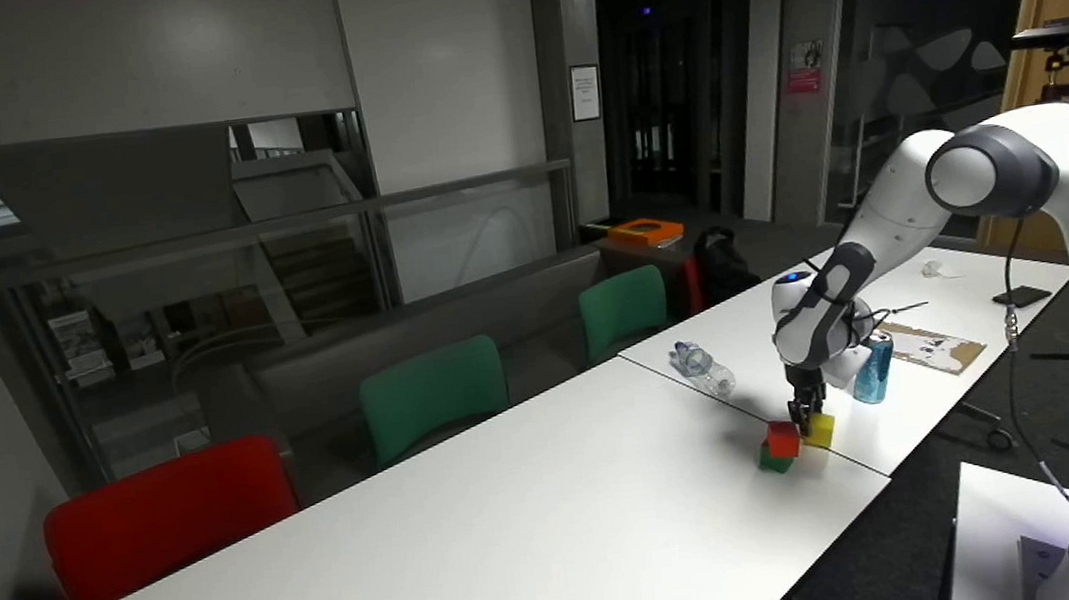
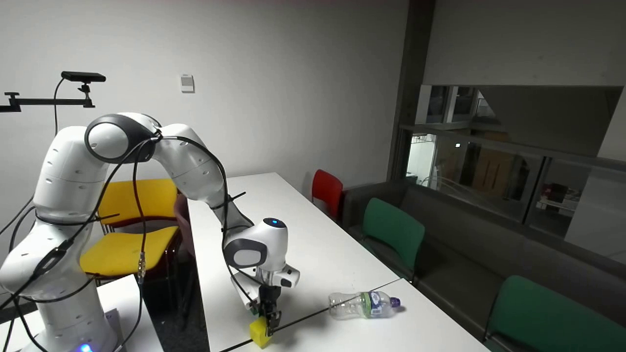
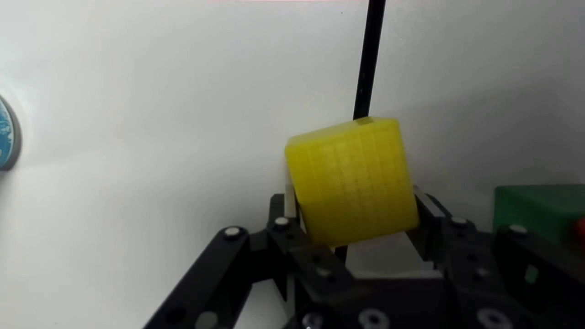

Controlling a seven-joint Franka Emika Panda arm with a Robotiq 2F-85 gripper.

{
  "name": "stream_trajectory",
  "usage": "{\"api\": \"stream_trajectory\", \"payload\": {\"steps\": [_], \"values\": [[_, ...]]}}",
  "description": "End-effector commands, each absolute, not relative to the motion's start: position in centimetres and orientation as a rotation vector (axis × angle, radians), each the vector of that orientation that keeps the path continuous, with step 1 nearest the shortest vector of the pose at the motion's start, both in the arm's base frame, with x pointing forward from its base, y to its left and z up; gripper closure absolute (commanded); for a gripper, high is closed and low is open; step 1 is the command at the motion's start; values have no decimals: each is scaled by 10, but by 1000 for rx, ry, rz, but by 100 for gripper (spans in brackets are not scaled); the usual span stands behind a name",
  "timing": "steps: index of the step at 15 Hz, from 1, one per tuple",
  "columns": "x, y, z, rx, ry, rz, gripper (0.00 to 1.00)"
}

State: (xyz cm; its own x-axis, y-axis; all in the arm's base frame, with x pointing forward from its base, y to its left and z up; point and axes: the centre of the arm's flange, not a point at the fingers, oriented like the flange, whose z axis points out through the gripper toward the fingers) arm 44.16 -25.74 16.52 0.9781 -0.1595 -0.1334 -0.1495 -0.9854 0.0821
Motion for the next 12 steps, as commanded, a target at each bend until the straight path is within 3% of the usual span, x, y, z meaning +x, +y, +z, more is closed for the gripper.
{"api": "stream_trajectory", "payload": {"steps": [1, 2, 3, 5, 12], "values": [[445, -270, 161, 3074, -209, -181, 56], [445, -271, 160, 3076, -212, -182, 16], [445, -272, 160, 3078, -212, -183, 15], [446, -272, 162, 3080, -213, -181, 1], [450, -272, 181, 3062, -217, -165, 0]]}}
